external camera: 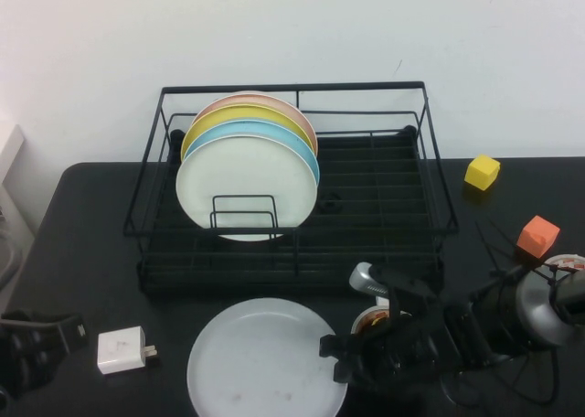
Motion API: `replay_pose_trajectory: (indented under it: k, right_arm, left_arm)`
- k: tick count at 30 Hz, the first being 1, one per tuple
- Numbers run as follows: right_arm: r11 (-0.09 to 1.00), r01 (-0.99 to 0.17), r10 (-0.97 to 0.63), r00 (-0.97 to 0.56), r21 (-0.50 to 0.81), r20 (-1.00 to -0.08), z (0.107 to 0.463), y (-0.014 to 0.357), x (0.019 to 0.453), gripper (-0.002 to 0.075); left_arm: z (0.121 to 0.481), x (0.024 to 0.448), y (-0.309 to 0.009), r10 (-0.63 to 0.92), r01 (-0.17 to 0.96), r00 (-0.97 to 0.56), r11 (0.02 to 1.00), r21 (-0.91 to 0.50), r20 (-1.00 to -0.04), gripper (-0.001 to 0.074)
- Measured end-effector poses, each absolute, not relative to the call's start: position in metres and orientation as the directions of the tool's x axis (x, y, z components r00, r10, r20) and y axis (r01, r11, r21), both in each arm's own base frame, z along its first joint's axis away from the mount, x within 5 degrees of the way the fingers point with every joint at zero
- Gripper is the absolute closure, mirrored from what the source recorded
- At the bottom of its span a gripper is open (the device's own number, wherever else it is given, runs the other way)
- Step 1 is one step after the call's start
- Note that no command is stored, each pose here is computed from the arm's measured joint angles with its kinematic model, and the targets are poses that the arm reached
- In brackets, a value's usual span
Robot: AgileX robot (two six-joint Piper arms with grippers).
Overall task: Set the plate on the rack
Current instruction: Pick up the plate from the table, then hand over the plate
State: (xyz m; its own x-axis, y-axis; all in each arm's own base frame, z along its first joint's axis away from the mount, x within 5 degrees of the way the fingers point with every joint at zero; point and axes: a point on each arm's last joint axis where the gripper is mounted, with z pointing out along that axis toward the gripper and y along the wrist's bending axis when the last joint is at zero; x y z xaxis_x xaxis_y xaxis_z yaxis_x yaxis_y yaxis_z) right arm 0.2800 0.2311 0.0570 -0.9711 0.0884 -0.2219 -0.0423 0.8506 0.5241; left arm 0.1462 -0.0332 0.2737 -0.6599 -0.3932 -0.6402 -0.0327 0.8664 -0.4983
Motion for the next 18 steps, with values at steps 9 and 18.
replay_pose_trajectory:
  k: [9,18]
  right_arm:
    - [0.763,-0.238,-0.033,-0.943,0.601,-0.332,0.098,0.241,0.277,0.0716]
    - [0.687,-0.484,-0.081,-0.792,0.542,-0.604,0.199,0.234,0.269,0.0717]
  left_arm:
    - [0.28,0.142,-0.038,-0.368,0.044,-0.65,0.855,-0.517,-0.665,0.0736]
    - [0.304,0.125,-0.058,-0.583,0.082,-0.674,0.55,-0.831,-0.453,0.0736]
